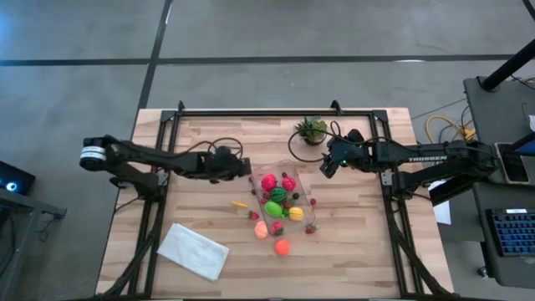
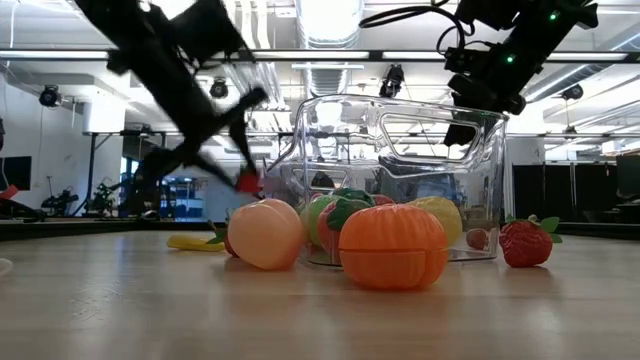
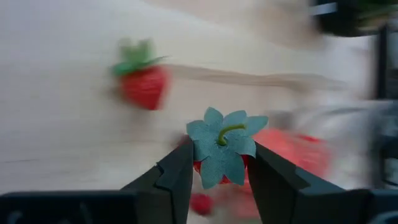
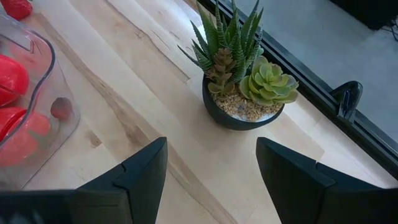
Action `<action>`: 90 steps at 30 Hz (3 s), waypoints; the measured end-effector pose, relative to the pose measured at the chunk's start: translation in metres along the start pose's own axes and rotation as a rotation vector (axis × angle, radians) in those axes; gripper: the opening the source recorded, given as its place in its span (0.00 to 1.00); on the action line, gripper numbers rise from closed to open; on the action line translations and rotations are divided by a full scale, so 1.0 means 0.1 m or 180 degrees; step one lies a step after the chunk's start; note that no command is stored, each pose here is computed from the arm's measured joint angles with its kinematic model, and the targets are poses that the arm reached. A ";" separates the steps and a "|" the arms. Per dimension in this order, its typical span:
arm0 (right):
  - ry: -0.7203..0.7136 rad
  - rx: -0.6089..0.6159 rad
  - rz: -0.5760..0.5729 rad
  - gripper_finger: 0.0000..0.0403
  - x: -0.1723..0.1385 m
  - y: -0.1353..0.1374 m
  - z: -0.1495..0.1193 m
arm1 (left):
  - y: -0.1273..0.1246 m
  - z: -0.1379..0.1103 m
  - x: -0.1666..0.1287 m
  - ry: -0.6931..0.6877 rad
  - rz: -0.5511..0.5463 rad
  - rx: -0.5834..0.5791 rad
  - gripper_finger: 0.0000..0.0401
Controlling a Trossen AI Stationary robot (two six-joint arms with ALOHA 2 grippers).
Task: Pick and placing Produce into tupperware
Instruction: Put the red strawberry into the transparent bin, then put the red cherry into the transparent bin
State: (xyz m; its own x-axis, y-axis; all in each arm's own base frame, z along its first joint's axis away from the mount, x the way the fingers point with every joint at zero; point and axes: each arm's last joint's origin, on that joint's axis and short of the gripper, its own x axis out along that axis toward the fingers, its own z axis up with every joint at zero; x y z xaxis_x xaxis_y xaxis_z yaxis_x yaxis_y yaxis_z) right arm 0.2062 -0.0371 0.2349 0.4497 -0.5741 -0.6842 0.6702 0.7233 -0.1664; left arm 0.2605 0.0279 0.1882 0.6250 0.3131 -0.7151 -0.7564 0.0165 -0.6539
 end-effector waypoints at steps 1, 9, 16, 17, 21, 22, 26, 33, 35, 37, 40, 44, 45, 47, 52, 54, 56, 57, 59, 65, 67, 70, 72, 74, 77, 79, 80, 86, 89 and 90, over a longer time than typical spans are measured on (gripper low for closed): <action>0.0000 0.0001 -0.0001 0.59 0.00 0.00 0.00 | -0.05 0.01 -0.07 -0.0011 -0.0098 0.0025 0.30; 0.0017 0.0050 -0.0041 0.59 0.02 -0.03 0.01 | -0.49 0.07 -0.55 -0.0287 -0.0830 0.0378 0.30; 0.0026 0.0077 -0.0077 0.59 0.03 -0.06 0.02 | -0.69 0.05 -0.50 -0.0232 -0.0931 0.0533 0.30; 0.0027 0.0075 -0.0081 0.59 0.03 -0.06 0.02 | -0.68 0.02 -0.43 -0.0167 -0.0855 0.0561 0.30; 0.0028 0.0076 -0.0084 0.59 0.03 -0.07 0.02 | -0.70 -0.08 -0.20 0.0021 -0.0678 0.0543 0.30; 0.0029 0.0076 -0.0084 0.59 0.04 -0.07 0.02 | -0.73 -0.10 -0.16 0.0049 -0.0675 0.0543 0.31; 0.0036 0.0071 -0.0085 0.59 0.04 -0.07 0.02 | -0.85 -0.15 -0.02 0.0199 -0.0676 0.0560 0.38; 0.0053 0.0053 -0.0082 0.59 0.03 -0.07 0.01 | -0.94 -0.20 0.10 0.0339 -0.0654 0.0610 0.56; 0.0055 0.0050 -0.0082 0.59 0.03 -0.07 0.01 | -0.93 -0.20 0.08 0.0355 -0.0650 0.0613 0.60; 0.0057 0.0049 -0.0084 0.59 0.03 -0.07 0.01 | -0.93 -0.19 0.06 0.0360 -0.0626 0.0620 0.63; 0.0081 0.0034 -0.0093 0.59 0.03 -0.07 0.00 | -0.91 -0.15 -0.04 0.0356 -0.0569 0.0644 0.64; 0.0108 0.0033 -0.0078 0.59 0.04 -0.08 0.00 | -0.84 -0.09 -0.18 0.0239 -0.0372 0.0688 0.64; 0.0118 0.0039 -0.0070 0.59 0.04 -0.08 0.00 | -0.83 -0.08 -0.22 0.0198 -0.0348 0.0688 0.64; 0.0175 0.0047 0.0034 0.59 0.05 -0.08 -0.01 | -0.75 -0.05 -0.29 0.0154 -0.0172 0.0713 0.64; 0.0441 0.0044 0.0344 0.59 0.07 -0.10 -0.04 | -0.72 -0.01 -0.39 0.0076 -0.0152 0.0710 0.64; 0.0511 0.0023 0.0353 0.59 0.07 -0.11 -0.06 | -0.73 0.00 -0.41 0.0070 -0.0200 0.0696 0.64; 0.0524 -0.0014 0.0368 0.59 0.06 -0.11 -0.06 | -0.73 0.00 -0.41 0.0071 -0.0195 0.0698 0.64; 0.0533 -0.0051 0.0368 0.59 0.06 -0.11 -0.07 | -0.73 -0.01 -0.42 0.0087 -0.0205 0.0699 0.64; 0.0527 -0.0126 0.0375 0.59 0.06 -0.11 -0.07 | -0.73 -0.03 -0.42 0.0134 -0.0206 0.0606 0.64; 0.0705 0.0044 0.0550 0.59 0.06 -0.10 -0.10 | -0.72 -0.20 -0.48 0.0360 -0.0237 0.0529 0.64; 0.0864 0.0120 0.0836 0.59 0.05 -0.08 -0.12 | -0.70 -0.25 -0.48 0.0395 -0.0217 0.0573 0.64; 0.1103 0.0468 0.1071 0.59 0.04 -0.05 -0.15 | -0.64 -0.26 -0.48 0.0384 -0.0018 0.0688 0.64; 0.1233 0.0683 0.1010 0.59 0.05 -0.06 -0.19 | -0.58 -0.25 -0.48 0.0371 0.0155 0.0796 0.64; 0.1396 0.0972 0.0936 0.59 0.06 -0.07 -0.25 | -0.52 -0.24 -0.48 0.0370 0.0330 0.0851 0.64; 0.1700 0.1337 0.1122 0.59 0.08 -0.04 -0.33 | -0.45 -0.23 -0.49 0.0399 0.0484 0.0994 0.64; 0.1848 0.1502 0.1261 0.59 0.10 0.00 -0.40 | -0.41 -0.23 -0.51 0.0418 0.0608 0.1110 0.64; 0.1909 0.1582 0.1306 0.59 0.11 0.02 -0.43 | -0.38 -0.23 -0.51 0.0429 0.0688 0.1145 0.64; 0.2120 0.1993 0.1364 0.59 0.08 0.16 -0.56 | -0.26 -0.20 -0.53 0.0385 0.1062 0.1573 0.64; 0.2117 0.2170 0.1440 0.59 0.05 0.25 -0.57 | -0.23 -0.19 -0.51 0.0388 0.1064 0.1722 0.64; 0.2103 0.2222 0.1461 0.59 0.04 0.27 -0.57 | -0.22 -0.18 -0.50 0.0392 0.1084 0.1745 0.64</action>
State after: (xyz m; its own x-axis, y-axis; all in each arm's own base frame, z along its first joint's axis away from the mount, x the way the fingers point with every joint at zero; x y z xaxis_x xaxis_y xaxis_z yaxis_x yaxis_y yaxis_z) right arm 0.1928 0.0021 0.1875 0.4762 0.1714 -0.8625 0.8022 0.3170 0.5059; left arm 0.2492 -0.0055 0.2333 0.3262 0.2758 -0.9042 -0.8842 0.4274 -0.1886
